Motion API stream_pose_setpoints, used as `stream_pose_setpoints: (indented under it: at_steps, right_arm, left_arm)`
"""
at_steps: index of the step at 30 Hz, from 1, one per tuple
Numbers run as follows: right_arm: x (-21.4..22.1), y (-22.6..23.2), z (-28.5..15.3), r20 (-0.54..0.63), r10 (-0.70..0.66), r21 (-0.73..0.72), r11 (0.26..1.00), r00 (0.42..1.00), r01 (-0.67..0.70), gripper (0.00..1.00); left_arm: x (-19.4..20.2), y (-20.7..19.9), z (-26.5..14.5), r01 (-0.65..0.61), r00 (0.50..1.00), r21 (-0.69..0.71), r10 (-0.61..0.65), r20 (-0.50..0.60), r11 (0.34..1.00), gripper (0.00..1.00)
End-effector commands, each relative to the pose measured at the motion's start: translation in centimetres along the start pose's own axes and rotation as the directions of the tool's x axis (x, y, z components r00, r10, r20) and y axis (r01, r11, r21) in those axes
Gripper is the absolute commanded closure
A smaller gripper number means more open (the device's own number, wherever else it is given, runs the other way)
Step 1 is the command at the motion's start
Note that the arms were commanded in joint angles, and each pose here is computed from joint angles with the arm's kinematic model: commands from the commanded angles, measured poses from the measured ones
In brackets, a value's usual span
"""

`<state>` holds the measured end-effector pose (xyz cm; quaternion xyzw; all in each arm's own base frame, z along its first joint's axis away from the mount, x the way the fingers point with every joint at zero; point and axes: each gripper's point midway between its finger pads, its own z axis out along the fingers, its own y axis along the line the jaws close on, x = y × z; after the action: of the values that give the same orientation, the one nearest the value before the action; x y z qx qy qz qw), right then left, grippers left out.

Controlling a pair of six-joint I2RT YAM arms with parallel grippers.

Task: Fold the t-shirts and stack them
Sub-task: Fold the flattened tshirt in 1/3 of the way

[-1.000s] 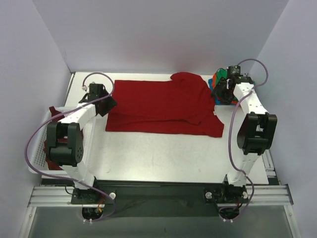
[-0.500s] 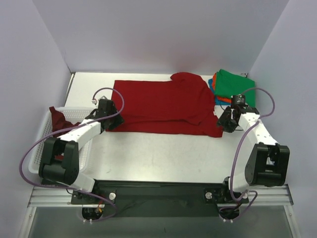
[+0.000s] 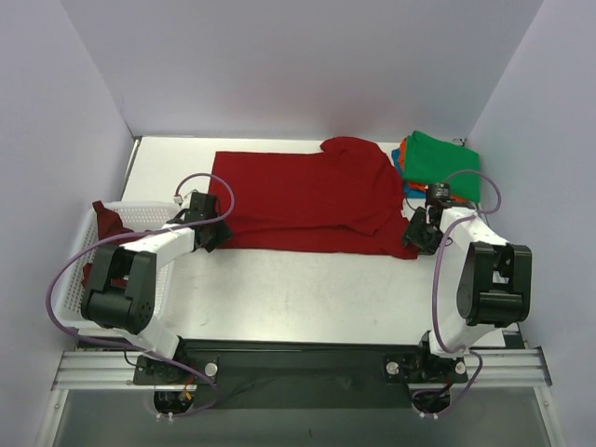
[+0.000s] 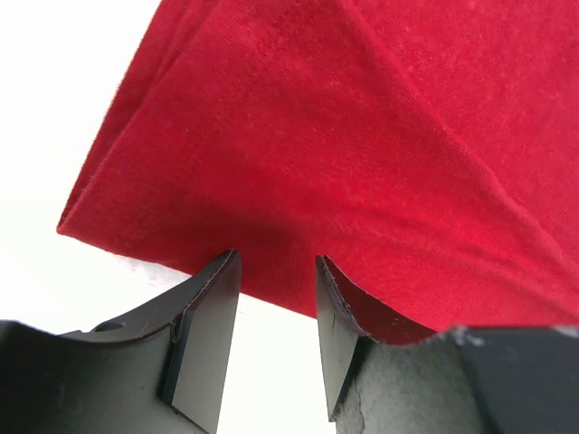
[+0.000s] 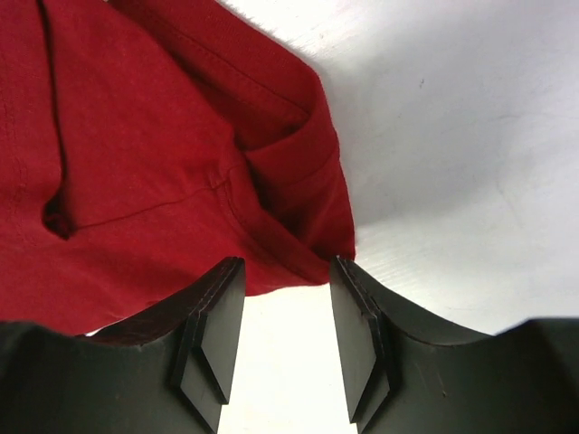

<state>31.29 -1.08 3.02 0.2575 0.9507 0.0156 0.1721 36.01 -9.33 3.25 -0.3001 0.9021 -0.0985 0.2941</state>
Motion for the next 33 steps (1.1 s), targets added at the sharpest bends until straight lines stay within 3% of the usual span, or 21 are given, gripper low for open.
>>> stream_pose_setpoints:
  at_steps: [1, 5, 7, 9, 13, 16, 22, 29, 32, 33]
  right_arm:
    - [-1.1, -0.5, -0.4, 0.032, -0.017, 0.03, 0.999, 0.999, 0.016, 0.57]
    - [-1.0, 0.0, 0.0, 0.022, -0.016, 0.012, 1.0, 1.0, 0.016, 0.6]
    - [-1.0, -0.1, 0.0, 0.021, -0.015, 0.013, 1.0, 1.0, 0.015, 0.7]
    - [-1.1, 0.0, -0.2, 0.025, -0.013, 0.008, 1.0, 1.0, 0.013, 0.74]
    - [-1.4, -0.1, -0.9, 0.035, -0.006, -0.003, 1.0, 0.999, 0.006, 0.94]
    - [-1.8, -0.3, -1.4, 0.042, 0.0, 0.002, 1.0, 0.999, 0.0, 1.0]
    - [-2.8, -2.3, -2.6, 0.078, 0.001, 0.105, 0.994, 0.997, -0.009, 1.0]
    - [-3.2, -2.7, -3.3, 0.078, -0.029, 0.156, 0.988, 0.997, 0.017, 0.99]
    - [-2.7, -2.8, -2.8, 0.058, -0.019, 0.159, 0.987, 0.998, 0.01, 0.82]
    - [-2.7, -2.7, -2.9, 0.064, -0.005, 0.156, 0.988, 0.998, -0.005, 0.66]
  left_arm:
    - [-2.4, -1.8, -0.4, 0.026, 0.997, 0.03, -0.028, 0.075, 0.999, 0.51]
    - [-3.3, -2.4, -0.3, 0.035, 0.995, 0.041, -0.038, 0.09, 0.999, 0.51]
    - [-3.3, -2.3, 0.1, 0.037, 0.995, 0.021, -0.039, 0.09, 0.999, 0.52]
    - [-3.5, -2.4, 0.4, 0.048, 0.995, 0.012, -0.049, 0.089, 0.999, 0.52]
    - [-2.8, -1.5, 1.5, 0.052, 0.997, -0.035, -0.049, 0.064, 0.998, 0.55]
    - [-2.3, -0.5, 2.0, 0.049, 0.997, -0.079, -0.044, 0.057, 0.996, 0.55]
    - [-1.7, 0.8, 2.5, 0.021, 0.999, -0.143, -0.017, 0.035, 0.989, 0.55]
    - [-1.4, 0.6, 2.4, 0.004, 1.0, -0.115, -0.002, 0.022, 0.993, 0.54]
    - [-1.8, -0.7, 1.7, -0.016, 1.0, -0.053, 0.017, 0.023, 0.998, 0.5]
    - [-2.2, -1.6, 1.5, -0.018, 0.999, -0.017, 0.019, 0.037, 1.0, 0.48]
